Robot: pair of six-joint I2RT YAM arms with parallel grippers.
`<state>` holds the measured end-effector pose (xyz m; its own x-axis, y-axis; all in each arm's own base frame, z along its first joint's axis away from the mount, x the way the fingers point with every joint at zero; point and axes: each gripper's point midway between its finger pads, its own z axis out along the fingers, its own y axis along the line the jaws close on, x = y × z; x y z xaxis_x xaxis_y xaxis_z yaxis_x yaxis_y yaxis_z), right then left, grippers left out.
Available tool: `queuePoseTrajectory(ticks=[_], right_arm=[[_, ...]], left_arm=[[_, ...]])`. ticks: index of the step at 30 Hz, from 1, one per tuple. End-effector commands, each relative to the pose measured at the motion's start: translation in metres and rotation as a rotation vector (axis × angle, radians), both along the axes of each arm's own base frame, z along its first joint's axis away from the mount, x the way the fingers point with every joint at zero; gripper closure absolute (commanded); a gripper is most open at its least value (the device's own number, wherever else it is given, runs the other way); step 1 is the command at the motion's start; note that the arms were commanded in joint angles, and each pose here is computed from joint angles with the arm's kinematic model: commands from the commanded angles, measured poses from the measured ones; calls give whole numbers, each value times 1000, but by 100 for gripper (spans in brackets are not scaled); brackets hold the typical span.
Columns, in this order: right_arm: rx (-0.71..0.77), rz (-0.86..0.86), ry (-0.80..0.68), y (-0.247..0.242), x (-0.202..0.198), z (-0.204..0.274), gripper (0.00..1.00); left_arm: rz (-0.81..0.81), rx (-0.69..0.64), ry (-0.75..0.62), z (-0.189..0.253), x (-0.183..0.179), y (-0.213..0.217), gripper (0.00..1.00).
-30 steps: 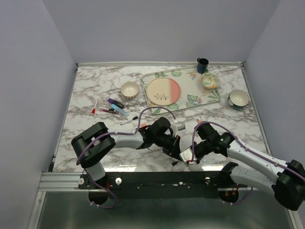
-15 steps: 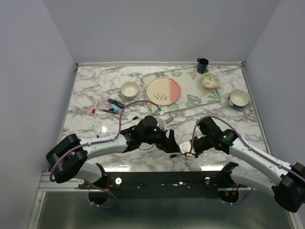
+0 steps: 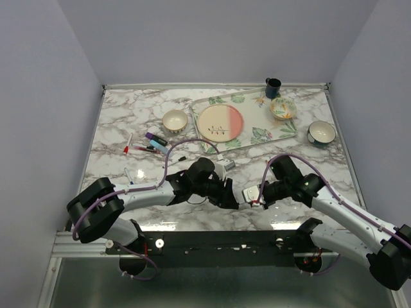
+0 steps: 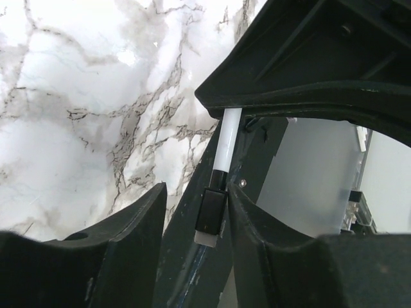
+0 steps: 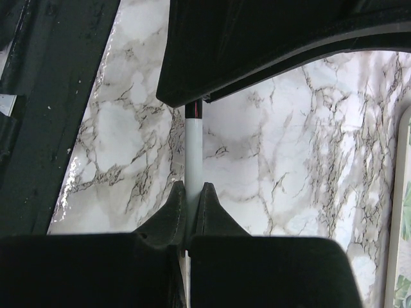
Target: Open the pen caps
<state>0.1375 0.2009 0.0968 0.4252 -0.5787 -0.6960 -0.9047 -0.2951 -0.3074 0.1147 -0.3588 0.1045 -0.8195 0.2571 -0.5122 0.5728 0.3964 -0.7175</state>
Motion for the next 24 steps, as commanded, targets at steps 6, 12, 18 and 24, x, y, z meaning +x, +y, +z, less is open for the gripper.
queuePoseTrajectory(ticks=[6,12,18,24], right_arm=[[-8,-22,7,-2,2,2,99],[-8,-17,8,-2,1,1,99],[-39,-27,-31,-9,6,-2,100],[-37,-143,-147,-32,32,6,99]], left_arm=[[-90,4,41,-5,-13,-3,62],[-115,-18,48,1,-17,-5,85],[-66,97,33,-11,-14,18,100],[-2,165,42,-13,-27,55,100]])
